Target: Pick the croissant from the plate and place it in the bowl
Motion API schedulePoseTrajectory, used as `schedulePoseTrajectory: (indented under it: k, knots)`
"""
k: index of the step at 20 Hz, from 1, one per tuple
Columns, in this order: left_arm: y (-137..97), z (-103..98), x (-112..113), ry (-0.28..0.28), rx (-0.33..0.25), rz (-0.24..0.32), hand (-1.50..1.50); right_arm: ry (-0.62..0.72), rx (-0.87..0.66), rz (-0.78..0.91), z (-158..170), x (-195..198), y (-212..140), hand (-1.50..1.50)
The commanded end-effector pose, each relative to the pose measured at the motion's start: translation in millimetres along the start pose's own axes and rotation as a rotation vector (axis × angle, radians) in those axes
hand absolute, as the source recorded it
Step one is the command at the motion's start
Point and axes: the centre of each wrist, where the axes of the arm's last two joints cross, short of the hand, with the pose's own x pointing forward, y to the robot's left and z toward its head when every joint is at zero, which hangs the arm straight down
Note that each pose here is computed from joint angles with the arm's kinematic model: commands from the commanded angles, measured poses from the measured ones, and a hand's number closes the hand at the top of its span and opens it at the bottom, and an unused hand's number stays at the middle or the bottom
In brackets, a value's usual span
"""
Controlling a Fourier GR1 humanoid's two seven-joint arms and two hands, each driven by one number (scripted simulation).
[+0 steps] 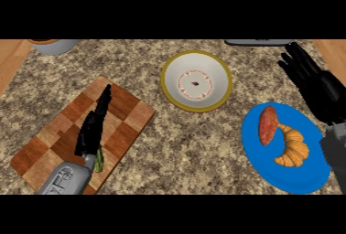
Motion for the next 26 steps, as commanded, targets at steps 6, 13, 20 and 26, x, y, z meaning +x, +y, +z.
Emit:
schedulePoseTrajectory:
  k: [6,13,20,26]
  knots:
    - [93.2,-6.7,20.0,-0.018,0.201,-0.010,0.00,-0.334,-0.191,0.409,57.0,71.2,-80.5,1.50]
    - [116.6,6.9,12.7,0.048,0.209,0.041,0.00,0.208,-0.586,0.768,140.8,-18.9,-76.1,-1.50]
    - [111.3,16.9,22.8,0.047,0.166,0.071,0.00,0.263,-0.629,0.825,219.5,-7.8,-17.7,-1.50]
    - [106.0,-3.3,26.1,0.008,0.156,0.052,0.00,0.287,-0.623,0.847,190.5,58.4,-13.5,-1.50]
